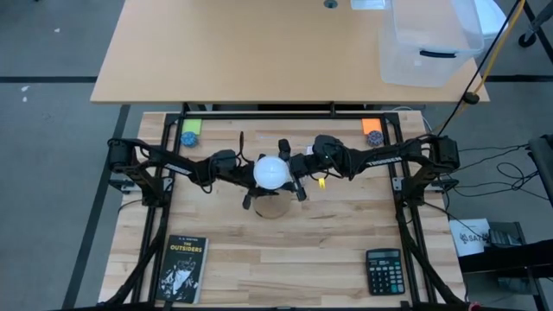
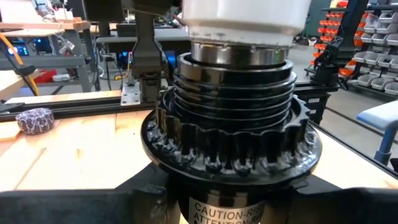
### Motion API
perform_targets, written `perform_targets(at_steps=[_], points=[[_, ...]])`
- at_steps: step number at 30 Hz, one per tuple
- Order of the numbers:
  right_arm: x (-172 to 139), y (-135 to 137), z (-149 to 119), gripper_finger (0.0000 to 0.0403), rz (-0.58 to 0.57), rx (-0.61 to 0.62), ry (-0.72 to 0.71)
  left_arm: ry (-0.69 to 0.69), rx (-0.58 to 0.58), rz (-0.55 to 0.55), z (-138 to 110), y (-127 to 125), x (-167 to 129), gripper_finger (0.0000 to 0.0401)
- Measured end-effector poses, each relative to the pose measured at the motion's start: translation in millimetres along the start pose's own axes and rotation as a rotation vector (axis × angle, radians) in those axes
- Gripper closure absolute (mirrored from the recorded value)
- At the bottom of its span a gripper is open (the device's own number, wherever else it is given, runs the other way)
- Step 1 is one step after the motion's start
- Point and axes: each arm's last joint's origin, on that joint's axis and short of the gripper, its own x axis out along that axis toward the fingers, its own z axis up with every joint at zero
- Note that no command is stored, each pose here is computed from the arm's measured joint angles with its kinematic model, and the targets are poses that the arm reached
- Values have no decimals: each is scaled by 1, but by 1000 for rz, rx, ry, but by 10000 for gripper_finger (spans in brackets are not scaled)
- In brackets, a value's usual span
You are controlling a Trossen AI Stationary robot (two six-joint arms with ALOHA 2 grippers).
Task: Screw lightbulb
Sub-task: Remove the lightbulb from the lamp
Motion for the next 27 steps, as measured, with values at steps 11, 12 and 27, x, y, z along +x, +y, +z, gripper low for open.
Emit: perform_targets(at_steps=[11,12,27], points=[[-25,-3,24,98,-13,10,107,0,-7,11,0,0,0,258],[-29,-3,27,97,-17,3,118,0,-7,12,0,0,0,258],[-72,4,43,97,-107,20,391,-6,-26,206,0,5,-1,258]])
